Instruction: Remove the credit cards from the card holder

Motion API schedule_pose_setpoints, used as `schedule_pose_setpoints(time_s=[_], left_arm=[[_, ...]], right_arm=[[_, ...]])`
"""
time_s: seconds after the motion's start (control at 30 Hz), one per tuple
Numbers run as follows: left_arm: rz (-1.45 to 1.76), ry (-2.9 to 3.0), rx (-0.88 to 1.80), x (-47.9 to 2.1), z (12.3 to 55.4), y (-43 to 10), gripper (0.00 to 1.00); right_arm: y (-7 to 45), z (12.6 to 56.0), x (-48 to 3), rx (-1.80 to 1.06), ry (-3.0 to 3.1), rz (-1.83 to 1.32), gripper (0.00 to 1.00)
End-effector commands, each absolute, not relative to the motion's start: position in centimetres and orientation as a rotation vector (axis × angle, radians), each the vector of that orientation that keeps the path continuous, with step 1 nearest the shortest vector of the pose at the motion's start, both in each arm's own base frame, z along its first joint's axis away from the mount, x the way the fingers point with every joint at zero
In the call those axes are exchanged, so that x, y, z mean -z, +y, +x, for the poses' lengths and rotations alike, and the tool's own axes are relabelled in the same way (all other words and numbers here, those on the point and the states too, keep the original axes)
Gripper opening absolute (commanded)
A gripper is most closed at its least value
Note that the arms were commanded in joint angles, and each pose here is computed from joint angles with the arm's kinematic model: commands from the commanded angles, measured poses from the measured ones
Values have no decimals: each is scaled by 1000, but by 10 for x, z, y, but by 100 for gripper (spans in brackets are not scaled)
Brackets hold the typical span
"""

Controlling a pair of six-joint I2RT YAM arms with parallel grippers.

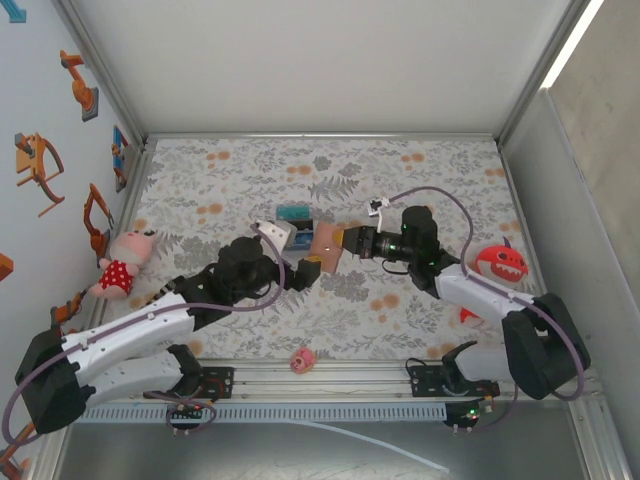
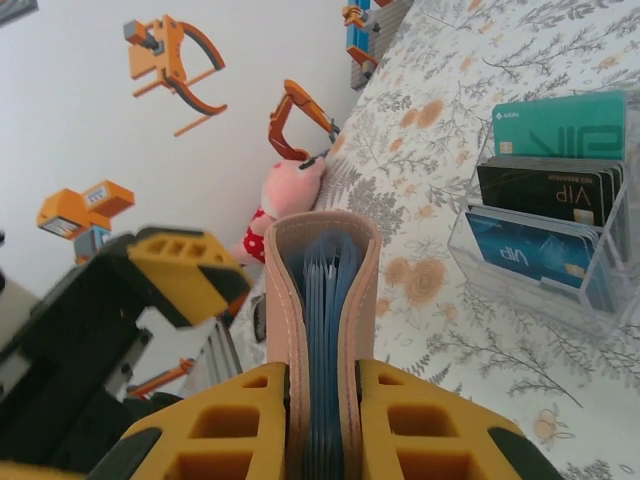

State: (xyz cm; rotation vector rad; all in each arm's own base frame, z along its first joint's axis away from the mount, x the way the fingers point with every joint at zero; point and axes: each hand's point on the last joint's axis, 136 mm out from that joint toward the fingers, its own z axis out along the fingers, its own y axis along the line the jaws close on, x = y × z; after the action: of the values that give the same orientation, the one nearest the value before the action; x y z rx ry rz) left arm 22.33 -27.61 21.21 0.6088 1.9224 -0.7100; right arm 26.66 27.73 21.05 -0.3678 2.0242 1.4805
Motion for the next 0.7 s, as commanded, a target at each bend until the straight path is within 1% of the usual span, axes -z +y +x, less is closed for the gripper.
schedule_pose_setpoints(time_s=[0.0,0.17,0.3,0.43,0.53,0.67], left_arm=[[659,1869,878,-225,212,-283,99],[703,1816,1013,-235,209,-284,94],[766,1736,1112,-250,205,-291,89],[825,1684,1188,-258,198,-297,82],[899,1706,1235,-251,192,-305,80],[914,1732,1265,-244,193,-312,73]], right_arm=[[270,259,-238,-1357,1981,-504,0],[262,246,-258,-1277,1963,-599,0],[264,234,-277,-1292,1920,-698,0],[266,223,-291,-1310,1872,-793,0],[267,220,-297,-1315,1855,-831,0],[269,219,-303,-1324,1844,-859,0]])
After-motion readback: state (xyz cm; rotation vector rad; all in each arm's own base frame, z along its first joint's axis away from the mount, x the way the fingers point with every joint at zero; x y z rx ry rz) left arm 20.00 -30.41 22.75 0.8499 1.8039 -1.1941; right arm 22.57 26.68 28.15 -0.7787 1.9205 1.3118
